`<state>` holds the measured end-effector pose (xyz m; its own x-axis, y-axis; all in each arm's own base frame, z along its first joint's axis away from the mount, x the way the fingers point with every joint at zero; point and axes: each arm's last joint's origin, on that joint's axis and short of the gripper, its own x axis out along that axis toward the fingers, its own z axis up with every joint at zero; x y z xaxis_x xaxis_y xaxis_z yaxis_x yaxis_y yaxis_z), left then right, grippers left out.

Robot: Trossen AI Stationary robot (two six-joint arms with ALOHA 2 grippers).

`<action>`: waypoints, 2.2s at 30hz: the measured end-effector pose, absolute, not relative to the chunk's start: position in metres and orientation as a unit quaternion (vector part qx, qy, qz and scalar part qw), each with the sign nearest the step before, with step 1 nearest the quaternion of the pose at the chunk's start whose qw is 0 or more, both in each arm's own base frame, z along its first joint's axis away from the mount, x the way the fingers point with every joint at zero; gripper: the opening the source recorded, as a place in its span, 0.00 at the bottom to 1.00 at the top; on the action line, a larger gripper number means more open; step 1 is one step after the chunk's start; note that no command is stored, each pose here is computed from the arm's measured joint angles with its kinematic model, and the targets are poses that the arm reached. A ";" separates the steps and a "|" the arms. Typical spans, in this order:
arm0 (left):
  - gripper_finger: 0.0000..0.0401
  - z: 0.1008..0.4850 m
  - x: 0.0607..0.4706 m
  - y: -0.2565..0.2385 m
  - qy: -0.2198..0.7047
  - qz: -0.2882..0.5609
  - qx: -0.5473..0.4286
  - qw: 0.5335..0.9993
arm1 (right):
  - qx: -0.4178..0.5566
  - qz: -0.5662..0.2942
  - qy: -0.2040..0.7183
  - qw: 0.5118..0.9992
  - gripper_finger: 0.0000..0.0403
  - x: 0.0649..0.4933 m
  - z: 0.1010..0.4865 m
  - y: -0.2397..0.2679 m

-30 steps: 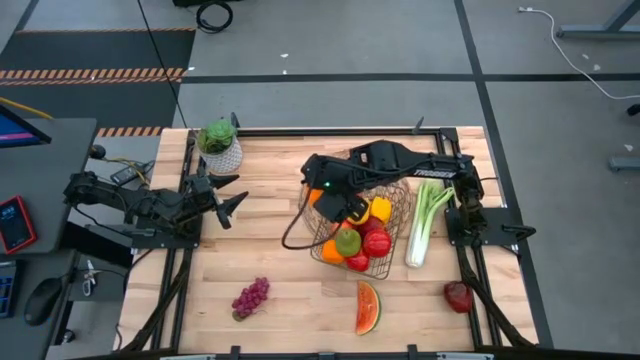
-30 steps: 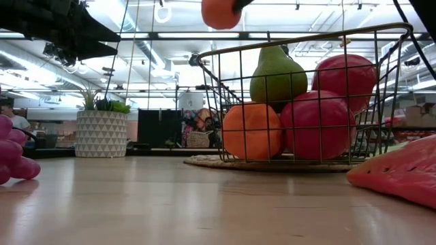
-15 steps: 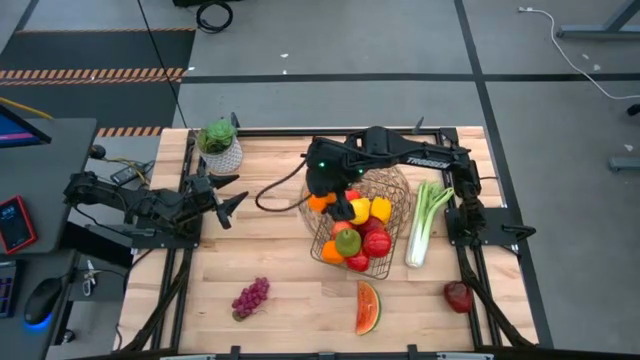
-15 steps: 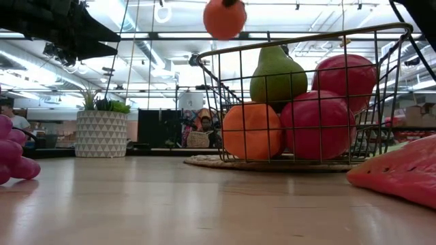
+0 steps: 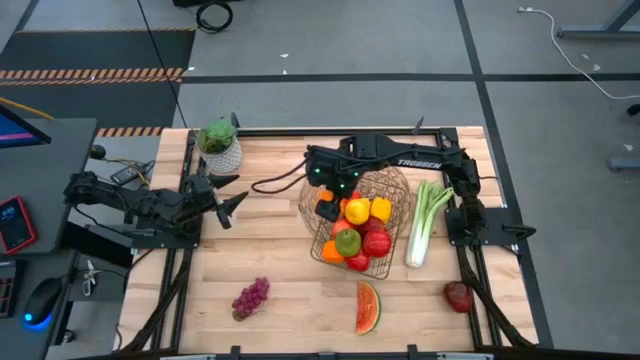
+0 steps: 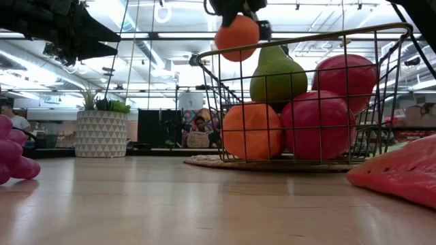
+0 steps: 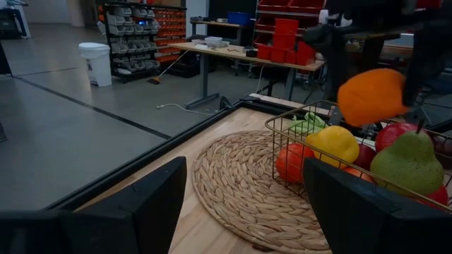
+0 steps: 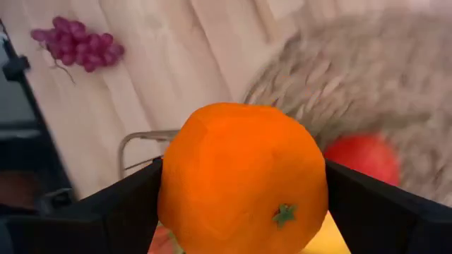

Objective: Build produce basket
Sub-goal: Put the orange into the wire basket

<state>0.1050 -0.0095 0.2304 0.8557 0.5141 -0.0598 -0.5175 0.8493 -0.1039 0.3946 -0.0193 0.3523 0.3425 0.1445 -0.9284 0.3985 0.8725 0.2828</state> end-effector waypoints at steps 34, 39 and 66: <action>0.72 0.231 0.105 -0.010 0.014 0.268 -0.059 0.962 | 0.434 -0.367 0.601 0.562 0.91 0.348 0.313 -0.060; 0.72 0.230 0.105 -0.009 0.015 0.268 -0.058 0.961 | 0.425 -0.395 0.577 0.575 0.91 0.326 0.326 -0.059; 0.72 0.230 0.105 -0.009 0.015 0.268 -0.058 0.961 | 0.374 -0.309 0.603 0.633 0.91 0.309 0.275 -0.052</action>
<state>0.1050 -0.0095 0.2305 0.8557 0.5140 -0.0594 -0.5174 0.8493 -0.1045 0.3089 -0.0517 0.2745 0.0814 0.0591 -0.9949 0.8425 0.5293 0.1003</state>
